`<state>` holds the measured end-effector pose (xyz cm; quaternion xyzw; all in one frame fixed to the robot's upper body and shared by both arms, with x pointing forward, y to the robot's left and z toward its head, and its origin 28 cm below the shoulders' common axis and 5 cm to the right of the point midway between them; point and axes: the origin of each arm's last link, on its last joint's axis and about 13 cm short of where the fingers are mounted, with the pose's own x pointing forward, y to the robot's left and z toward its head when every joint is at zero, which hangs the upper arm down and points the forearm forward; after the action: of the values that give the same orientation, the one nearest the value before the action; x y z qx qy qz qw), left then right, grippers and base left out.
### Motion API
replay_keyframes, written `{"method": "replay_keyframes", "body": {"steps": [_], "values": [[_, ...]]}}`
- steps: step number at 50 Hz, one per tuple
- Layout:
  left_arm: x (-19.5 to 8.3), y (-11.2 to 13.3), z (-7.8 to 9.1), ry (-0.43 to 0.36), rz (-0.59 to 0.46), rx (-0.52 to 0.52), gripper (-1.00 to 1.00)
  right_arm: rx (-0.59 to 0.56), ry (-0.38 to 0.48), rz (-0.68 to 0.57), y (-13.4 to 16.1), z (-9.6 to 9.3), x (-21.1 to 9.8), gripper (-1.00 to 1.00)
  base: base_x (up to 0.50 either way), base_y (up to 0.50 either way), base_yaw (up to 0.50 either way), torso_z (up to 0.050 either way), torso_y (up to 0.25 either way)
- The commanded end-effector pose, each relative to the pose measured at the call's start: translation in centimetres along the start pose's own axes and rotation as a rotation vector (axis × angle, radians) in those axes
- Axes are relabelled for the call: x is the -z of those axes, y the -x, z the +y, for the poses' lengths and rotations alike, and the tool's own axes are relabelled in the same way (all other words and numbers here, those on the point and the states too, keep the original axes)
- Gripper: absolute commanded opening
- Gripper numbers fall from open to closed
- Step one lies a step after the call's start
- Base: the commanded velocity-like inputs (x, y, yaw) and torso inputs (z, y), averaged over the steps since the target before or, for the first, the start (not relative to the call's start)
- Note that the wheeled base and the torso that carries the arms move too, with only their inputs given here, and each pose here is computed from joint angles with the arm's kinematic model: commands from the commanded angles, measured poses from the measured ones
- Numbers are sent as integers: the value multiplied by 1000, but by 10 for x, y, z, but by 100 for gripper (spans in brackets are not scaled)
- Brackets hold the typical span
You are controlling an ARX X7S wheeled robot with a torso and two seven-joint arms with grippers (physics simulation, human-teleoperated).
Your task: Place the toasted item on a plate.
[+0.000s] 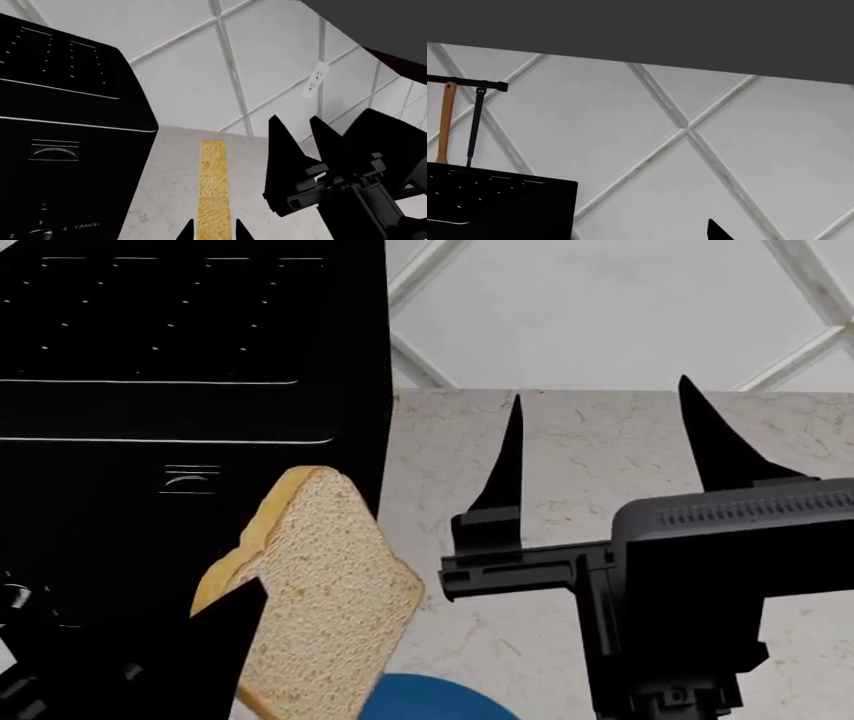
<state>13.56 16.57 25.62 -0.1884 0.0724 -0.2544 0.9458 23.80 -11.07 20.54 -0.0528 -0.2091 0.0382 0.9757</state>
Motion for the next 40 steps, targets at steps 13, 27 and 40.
{"method": "replay_keyframes", "body": {"steps": [13,27,40], "values": [[22,2,5,90,54,2,-100,5,2,11,4,0,4,100,0,0,0,0,0],[30,12,9,106,107,-60,-100,5,-4,12,5,1,6,100,0,0,0,0,1],[43,10,6,178,132,-28,-100,8,-3,17,6,1,6,100,0,0,0,0,0]]}}
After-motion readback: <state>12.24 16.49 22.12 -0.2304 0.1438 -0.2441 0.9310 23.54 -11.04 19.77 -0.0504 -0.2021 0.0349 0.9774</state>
